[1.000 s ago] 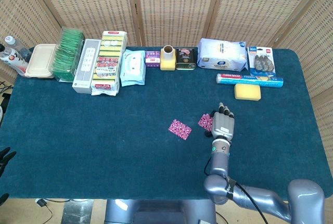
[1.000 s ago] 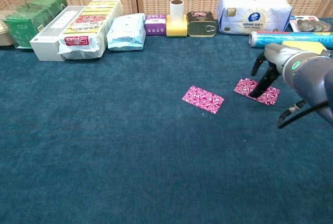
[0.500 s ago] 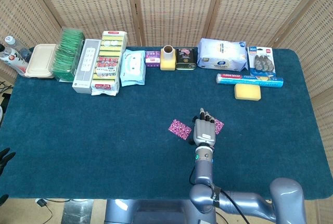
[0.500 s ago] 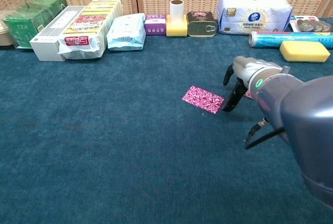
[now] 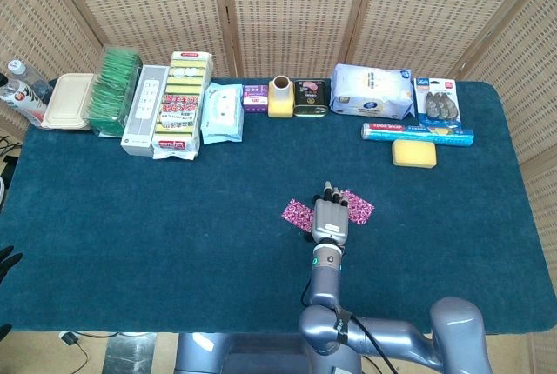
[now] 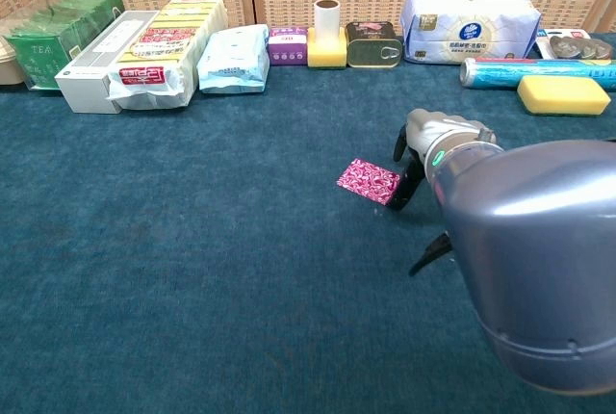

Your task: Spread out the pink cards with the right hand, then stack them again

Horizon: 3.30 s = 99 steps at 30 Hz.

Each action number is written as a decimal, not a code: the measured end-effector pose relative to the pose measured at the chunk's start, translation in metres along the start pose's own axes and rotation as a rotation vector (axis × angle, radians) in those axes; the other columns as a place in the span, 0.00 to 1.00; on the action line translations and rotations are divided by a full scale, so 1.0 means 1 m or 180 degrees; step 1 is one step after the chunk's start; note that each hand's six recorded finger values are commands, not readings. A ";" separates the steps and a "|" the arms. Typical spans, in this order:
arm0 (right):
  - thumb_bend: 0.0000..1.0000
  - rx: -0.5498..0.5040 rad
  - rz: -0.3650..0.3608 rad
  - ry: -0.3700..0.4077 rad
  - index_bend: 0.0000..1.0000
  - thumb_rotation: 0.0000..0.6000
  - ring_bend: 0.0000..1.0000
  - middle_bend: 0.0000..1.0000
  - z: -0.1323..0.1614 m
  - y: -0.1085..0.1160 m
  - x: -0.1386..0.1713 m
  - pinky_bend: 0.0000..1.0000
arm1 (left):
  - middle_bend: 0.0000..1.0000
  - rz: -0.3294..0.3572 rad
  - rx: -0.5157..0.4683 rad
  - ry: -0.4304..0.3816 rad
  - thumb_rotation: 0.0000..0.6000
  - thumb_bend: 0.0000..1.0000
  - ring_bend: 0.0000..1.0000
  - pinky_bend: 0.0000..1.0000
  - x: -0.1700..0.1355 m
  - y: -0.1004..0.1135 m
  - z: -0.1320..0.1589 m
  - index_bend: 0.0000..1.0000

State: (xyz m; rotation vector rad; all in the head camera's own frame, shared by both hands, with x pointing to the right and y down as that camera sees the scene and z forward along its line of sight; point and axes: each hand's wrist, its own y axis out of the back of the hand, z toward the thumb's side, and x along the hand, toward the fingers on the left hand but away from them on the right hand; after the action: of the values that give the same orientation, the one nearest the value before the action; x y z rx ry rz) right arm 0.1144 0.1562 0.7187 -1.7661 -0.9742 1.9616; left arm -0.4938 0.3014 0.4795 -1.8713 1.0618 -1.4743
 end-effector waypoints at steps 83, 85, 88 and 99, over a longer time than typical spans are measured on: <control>0.38 0.0021 -0.0104 -0.0046 0.44 1.00 0.00 0.02 -0.004 0.005 -0.002 0.06 | 0.00 0.0003 -0.0022 0.0025 1.00 0.12 0.00 0.01 0.000 0.001 -0.002 0.00; 0.38 0.0010 -0.0113 -0.0072 0.44 1.00 0.00 0.02 -0.009 0.009 -0.004 0.06 | 0.00 -0.0003 -0.0021 0.0026 1.00 0.12 0.00 0.01 0.001 0.001 -0.002 0.00; 0.38 0.0009 -0.0152 -0.0112 0.44 1.00 0.00 0.02 -0.019 0.017 -0.007 0.06 | 0.00 -0.0013 -0.0011 0.0028 1.00 0.12 0.00 0.01 0.001 0.000 -0.002 0.00; 0.38 0.0064 -0.0239 -0.0189 0.44 1.00 0.00 0.02 -0.065 0.041 -0.011 0.06 | 0.00 -0.0069 0.0056 0.0037 1.00 0.12 0.00 0.01 0.005 -0.006 0.002 0.00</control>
State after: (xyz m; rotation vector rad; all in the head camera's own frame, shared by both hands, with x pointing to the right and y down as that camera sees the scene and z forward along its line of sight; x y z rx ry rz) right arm 0.1872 0.1376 0.6997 -1.6449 -1.0212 1.9805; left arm -0.4895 0.3004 0.4867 -1.8700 1.0338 -1.5038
